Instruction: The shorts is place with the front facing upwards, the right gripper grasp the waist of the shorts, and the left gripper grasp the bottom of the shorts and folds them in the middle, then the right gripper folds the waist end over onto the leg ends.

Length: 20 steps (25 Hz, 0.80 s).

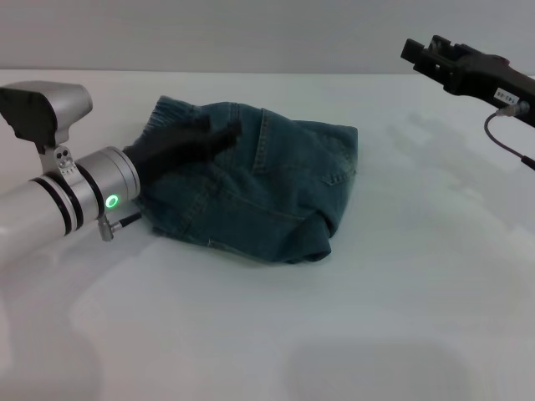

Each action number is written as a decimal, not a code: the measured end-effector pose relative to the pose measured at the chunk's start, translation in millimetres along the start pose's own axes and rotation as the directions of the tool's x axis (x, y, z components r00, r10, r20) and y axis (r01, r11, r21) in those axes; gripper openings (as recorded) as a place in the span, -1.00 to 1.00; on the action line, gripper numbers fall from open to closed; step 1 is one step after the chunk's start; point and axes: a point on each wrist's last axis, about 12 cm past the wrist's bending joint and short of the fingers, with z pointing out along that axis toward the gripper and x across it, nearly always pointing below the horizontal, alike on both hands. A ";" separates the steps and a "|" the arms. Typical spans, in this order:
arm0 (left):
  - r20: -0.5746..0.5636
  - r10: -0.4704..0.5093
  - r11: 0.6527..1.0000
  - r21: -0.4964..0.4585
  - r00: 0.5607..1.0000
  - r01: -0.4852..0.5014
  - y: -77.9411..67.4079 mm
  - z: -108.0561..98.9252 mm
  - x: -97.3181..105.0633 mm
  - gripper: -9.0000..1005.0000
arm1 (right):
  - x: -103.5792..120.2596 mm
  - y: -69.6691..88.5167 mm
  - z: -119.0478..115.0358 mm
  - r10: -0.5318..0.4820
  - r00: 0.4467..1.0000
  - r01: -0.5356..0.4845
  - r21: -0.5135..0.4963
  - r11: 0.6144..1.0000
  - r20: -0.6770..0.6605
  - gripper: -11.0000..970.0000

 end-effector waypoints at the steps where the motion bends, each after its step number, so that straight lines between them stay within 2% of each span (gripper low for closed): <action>1: 0.010 0.024 1.000 -0.016 1.000 -0.024 1.7 0.0 -1.1 0.26 | 0.4 0.2 0.1 0.002 1.000 -0.002 -0.002 1.000 -0.001 0.18; 2: 0.021 0.070 0.996 -0.059 0.997 -0.069 5.9 0.8 -2.8 0.26 | 0.7 0.7 0.2 0.003 1.000 -0.003 -0.006 1.000 -0.001 0.18; 8: 0.019 0.157 0.976 -0.153 0.987 -0.152 15.5 0.5 -4.4 0.26 | 1.6 7.7 -1.0 0.000 1.000 0.000 -0.065 0.998 0.003 0.18; 14: 0.043 0.168 0.965 -0.210 0.985 -0.156 23.6 -5.1 -6.0 0.26 | 2.0 18.0 -3.1 -0.028 1.000 0.030 -0.154 0.988 0.013 0.18; 17: 0.075 0.157 0.962 -0.239 0.985 -0.135 30.0 -12.0 -8.4 0.26 | 3.0 29.6 -3.7 -0.059 0.998 0.057 -0.257 0.965 -0.001 0.18; 18: 0.111 0.150 0.961 -0.251 0.982 -0.118 33.4 -15.8 -13.2 0.26 | 4.4 39.6 -3.5 -0.090 0.996 0.078 -0.340 0.937 -0.019 0.18; 19: 0.111 0.150 0.961 -0.251 0.982 -0.118 33.4 -15.8 -13.2 0.26 | 4.4 39.6 -3.5 -0.090 0.996 0.078 -0.340 0.937 -0.019 0.18; 20: 0.135 0.144 0.961 -0.257 0.980 -0.106 35.1 -17.7 -16.1 0.26 | 4.9 45.3 -3.0 -0.104 0.994 0.085 -0.385 0.919 -0.029 0.18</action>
